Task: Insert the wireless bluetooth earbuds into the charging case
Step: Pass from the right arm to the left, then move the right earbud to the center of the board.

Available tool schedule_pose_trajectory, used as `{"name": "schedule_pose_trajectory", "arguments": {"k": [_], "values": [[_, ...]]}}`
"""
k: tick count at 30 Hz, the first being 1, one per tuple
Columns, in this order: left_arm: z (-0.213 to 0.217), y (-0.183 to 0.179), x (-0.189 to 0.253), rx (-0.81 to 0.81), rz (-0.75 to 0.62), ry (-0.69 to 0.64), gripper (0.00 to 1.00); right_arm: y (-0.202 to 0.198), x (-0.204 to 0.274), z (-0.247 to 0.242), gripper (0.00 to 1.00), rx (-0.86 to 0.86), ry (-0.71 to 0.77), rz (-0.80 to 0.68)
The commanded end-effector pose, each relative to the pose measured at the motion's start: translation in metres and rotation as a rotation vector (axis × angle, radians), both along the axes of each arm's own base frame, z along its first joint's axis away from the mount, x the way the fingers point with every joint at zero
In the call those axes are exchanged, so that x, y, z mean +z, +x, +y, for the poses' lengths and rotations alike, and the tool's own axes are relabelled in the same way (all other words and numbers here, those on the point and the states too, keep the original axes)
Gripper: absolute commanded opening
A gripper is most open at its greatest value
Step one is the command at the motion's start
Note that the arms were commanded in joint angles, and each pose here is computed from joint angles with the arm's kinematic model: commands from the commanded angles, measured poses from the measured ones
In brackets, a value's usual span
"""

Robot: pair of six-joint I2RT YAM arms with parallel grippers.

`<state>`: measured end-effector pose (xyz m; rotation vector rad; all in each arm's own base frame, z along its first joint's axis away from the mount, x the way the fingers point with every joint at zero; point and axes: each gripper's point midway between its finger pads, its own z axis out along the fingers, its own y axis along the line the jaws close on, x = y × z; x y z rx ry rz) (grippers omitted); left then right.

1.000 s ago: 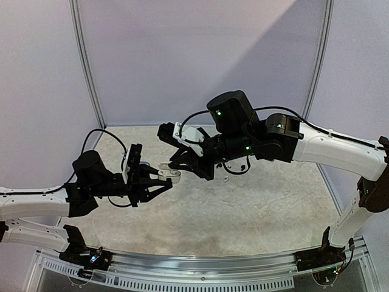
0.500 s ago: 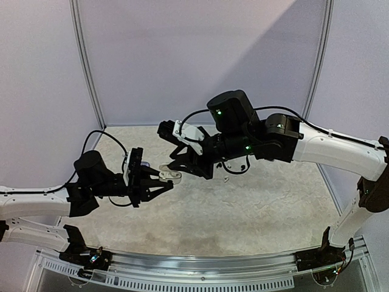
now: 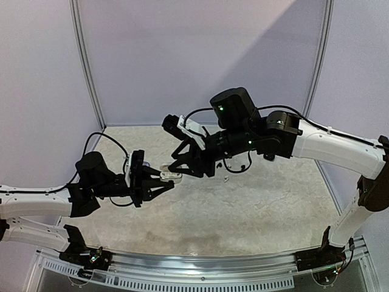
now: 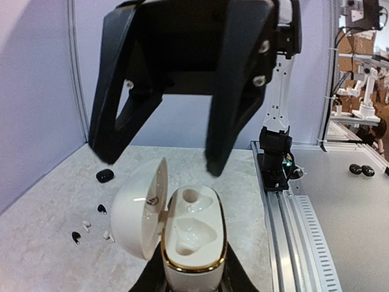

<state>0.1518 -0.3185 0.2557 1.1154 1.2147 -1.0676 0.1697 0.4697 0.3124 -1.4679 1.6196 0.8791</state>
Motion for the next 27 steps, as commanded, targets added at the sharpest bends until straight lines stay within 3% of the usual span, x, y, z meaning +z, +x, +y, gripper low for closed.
{"name": "schedule_pose_trajectory", "arguments": {"k": [1,4,7,11,13,15,21,27], "values": [[0.006,0.013,-0.017,0.09,0.201,-0.023,0.0,-0.002,0.017,0.008,0.48,0.038,0.062,0.087],[0.01,0.016,-0.023,0.123,0.213,-0.029,0.0,0.013,0.035,0.006,0.53,-0.009,0.119,0.129],[0.012,0.02,-0.028,0.149,0.19,-0.02,0.0,0.056,0.045,-0.009,0.56,-0.207,0.161,0.212],[0.016,0.025,-0.031,0.191,0.134,-0.004,0.0,0.141,0.009,-0.077,0.58,-0.803,0.07,0.291],[0.018,0.027,-0.03,0.206,0.11,0.001,0.0,0.162,-0.032,-0.119,0.58,-1.084,-0.035,0.371],[0.02,0.027,-0.029,0.21,0.098,0.001,0.0,0.167,-0.069,-0.146,0.58,-1.228,-0.147,0.43],[0.022,0.026,-0.03,0.207,0.085,0.001,0.0,0.18,-0.136,-0.164,0.63,-1.29,-0.364,0.535],[0.023,0.027,-0.03,0.206,0.075,0.005,0.0,0.191,-0.205,-0.176,0.63,-1.335,-0.59,0.538]]}}
